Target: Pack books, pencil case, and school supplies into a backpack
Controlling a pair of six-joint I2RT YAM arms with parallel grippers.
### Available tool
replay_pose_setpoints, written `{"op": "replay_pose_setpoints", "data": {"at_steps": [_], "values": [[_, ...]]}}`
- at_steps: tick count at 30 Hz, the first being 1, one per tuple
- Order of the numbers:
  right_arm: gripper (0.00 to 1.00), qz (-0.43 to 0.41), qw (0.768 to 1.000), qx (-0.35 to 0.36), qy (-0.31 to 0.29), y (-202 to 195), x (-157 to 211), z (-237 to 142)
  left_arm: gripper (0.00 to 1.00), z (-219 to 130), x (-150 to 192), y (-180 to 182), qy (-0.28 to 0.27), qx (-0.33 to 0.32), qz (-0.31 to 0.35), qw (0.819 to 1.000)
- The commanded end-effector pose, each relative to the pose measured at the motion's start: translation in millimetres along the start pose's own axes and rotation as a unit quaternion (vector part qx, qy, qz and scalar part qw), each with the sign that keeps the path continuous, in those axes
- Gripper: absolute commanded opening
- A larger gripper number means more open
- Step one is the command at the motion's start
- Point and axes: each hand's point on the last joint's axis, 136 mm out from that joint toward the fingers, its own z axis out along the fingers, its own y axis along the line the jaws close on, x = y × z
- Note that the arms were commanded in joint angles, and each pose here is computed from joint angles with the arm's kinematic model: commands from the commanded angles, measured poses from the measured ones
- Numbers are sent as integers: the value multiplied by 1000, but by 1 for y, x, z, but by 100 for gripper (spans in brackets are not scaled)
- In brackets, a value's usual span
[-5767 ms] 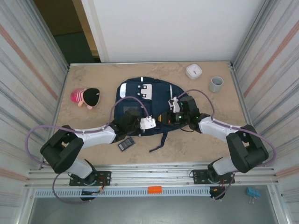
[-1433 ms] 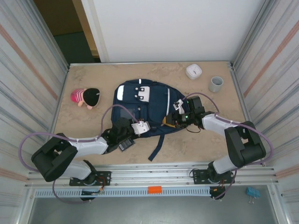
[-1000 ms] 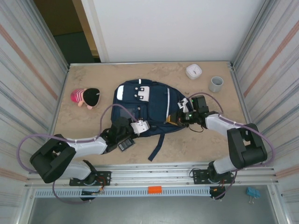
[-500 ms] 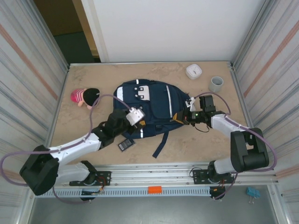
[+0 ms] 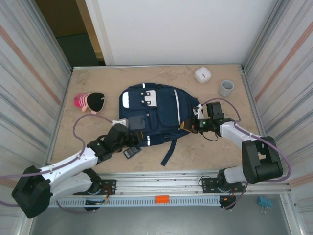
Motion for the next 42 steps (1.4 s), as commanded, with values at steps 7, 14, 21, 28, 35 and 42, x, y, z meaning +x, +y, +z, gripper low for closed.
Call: {"op": "replay_pose_setpoints", "data": {"at_steps": [7, 14, 21, 28, 35, 42], "values": [[0, -24, 1000, 3, 9, 11, 16, 6, 79, 15, -35, 10, -12, 10, -88, 996], [0, -29, 999, 6, 18, 22, 34, 18, 80, 50, -77, 15, -8, 24, -89, 996], [0, -44, 999, -5, 1, 46, 36, 37, 80, 90, -144, -12, -19, 68, -71, 995], [0, -53, 999, 4, -9, 55, 34, 52, 80, 69, -149, -28, -10, 75, -97, 992], [0, -81, 997, 9, -15, 63, 38, 50, 72, 34, -69, -71, 17, 99, -131, 986], [0, -101, 995, 11, -15, 71, 42, 49, 70, 60, -20, -103, 62, 138, -172, 973]]}}
